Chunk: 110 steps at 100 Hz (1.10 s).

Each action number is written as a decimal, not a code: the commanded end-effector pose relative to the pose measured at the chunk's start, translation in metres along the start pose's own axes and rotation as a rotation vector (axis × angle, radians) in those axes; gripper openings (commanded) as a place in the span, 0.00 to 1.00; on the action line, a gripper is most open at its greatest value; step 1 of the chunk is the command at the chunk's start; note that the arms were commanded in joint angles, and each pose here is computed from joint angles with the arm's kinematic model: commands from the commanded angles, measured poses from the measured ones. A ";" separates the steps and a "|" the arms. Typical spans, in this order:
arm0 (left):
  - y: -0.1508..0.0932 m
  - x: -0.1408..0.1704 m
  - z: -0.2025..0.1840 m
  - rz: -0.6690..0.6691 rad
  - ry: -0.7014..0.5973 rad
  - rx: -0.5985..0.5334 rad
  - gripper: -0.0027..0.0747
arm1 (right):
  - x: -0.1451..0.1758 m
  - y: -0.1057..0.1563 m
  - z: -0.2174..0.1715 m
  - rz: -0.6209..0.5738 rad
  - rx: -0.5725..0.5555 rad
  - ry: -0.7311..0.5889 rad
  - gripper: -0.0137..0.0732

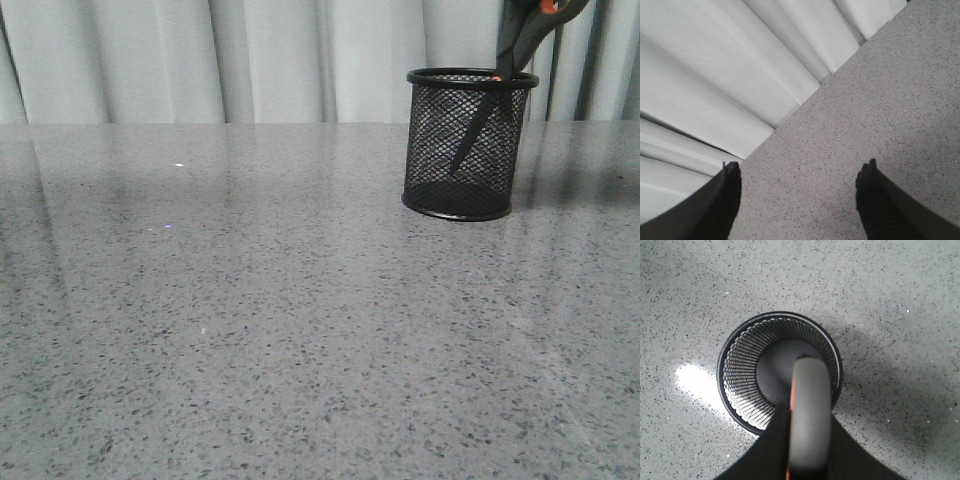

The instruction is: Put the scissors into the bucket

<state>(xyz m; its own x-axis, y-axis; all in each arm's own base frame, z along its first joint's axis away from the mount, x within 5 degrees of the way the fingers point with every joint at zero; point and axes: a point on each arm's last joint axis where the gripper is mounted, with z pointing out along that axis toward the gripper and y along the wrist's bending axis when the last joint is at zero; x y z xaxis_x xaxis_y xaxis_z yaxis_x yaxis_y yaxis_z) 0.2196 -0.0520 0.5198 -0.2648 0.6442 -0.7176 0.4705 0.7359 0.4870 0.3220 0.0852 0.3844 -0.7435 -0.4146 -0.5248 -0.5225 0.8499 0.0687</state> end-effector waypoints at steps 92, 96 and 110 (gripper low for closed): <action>0.006 -0.008 -0.016 -0.020 -0.092 -0.055 0.63 | -0.010 0.001 -0.056 -0.040 0.150 -0.248 0.43; 0.006 -0.008 -0.016 -0.020 -0.092 -0.055 0.63 | -0.011 0.001 -0.061 -0.041 0.152 -0.256 0.43; 0.006 -0.008 -0.016 -0.019 -0.093 -0.057 0.63 | -0.014 0.004 -0.082 -0.027 0.168 -0.311 0.43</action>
<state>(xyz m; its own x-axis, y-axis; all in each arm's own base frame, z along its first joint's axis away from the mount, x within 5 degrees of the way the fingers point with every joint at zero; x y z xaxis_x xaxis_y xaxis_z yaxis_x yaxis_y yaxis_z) 0.2196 -0.0520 0.5198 -0.2647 0.6441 -0.7177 0.4707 0.7359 0.4868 0.3124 0.0740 0.4240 -0.6470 -0.3859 -0.6576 -0.4802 0.8762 -0.0418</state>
